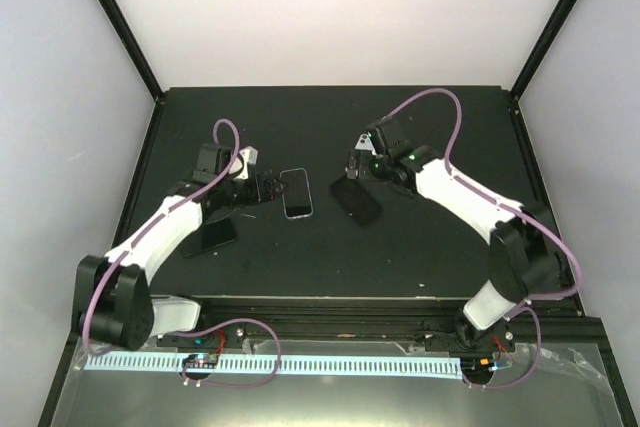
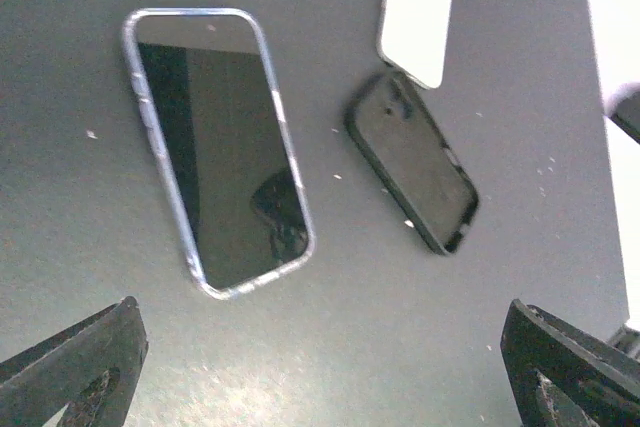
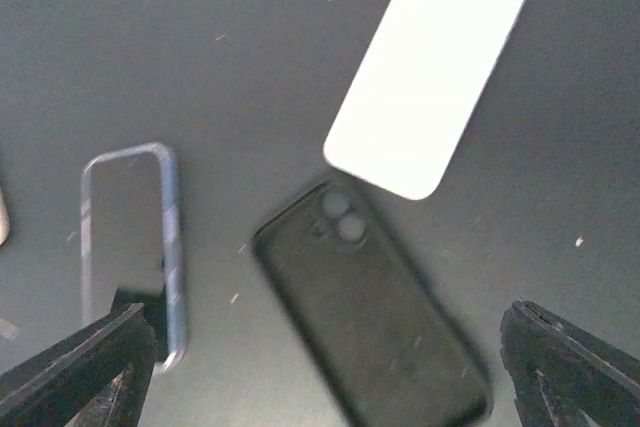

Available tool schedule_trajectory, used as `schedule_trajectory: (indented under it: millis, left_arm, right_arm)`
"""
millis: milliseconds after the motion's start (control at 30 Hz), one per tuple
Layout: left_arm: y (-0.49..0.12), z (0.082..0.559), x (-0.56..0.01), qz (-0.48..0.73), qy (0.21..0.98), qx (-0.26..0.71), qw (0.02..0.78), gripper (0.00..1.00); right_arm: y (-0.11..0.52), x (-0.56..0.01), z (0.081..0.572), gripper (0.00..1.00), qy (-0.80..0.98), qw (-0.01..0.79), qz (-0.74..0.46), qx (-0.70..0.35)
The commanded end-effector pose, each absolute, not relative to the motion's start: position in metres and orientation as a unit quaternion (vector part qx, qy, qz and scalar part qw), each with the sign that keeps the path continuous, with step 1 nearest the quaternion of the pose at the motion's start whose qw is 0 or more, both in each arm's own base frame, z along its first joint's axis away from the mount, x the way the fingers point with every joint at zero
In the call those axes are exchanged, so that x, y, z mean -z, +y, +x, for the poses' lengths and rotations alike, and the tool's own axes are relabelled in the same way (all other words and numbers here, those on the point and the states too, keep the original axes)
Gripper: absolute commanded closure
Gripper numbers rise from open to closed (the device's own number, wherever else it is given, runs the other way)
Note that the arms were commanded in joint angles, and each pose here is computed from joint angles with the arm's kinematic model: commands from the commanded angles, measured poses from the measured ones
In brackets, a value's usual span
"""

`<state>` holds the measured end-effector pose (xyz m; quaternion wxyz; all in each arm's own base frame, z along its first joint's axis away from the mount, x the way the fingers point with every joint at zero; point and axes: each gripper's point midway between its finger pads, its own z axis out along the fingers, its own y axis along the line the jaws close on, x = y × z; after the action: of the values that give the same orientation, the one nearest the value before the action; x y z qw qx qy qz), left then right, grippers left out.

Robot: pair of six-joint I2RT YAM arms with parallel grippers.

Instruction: Put the phone into the phone case

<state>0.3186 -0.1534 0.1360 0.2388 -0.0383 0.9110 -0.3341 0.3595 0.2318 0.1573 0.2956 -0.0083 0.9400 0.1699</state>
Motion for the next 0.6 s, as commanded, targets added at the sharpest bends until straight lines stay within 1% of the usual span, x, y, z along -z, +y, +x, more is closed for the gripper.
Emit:
schedule_trajectory:
  millis: [0, 100, 233, 367, 567]
  left_arm:
    - [-0.167, 0.288, -0.161, 0.011, 0.898, 0.354, 0.263, 0.01]
    - [-0.180, 0.264, -0.162, 0.043, 0.886, 0.378, 0.266, 0.01]
    - [-0.184, 0.244, -0.159, 0.063, 0.884, 0.381, 0.262, 0.01]
    - [-0.180, 0.235, -0.157, 0.073, 0.884, 0.374, 0.272, 0.01]
    - [-0.179, 0.227, -0.160, 0.078, 0.877, 0.383, 0.279, 0.01]
  right_arm:
    - [0.211, -0.136, 0.404, 0.06, 0.943, 0.311, 0.047, -0.110]
    - [0.206, -0.120, 0.424, 0.06, 0.944, 0.309, 0.066, -0.090]
    - [0.202, -0.100, 0.445, 0.05, 0.949, 0.298, 0.081, -0.063]
    - [0.205, -0.084, 0.460, 0.00, 0.953, 0.283, 0.089, -0.055]
    - [0.210, -0.064, 0.472, 0.00, 0.953, 0.275, 0.111, -0.058]
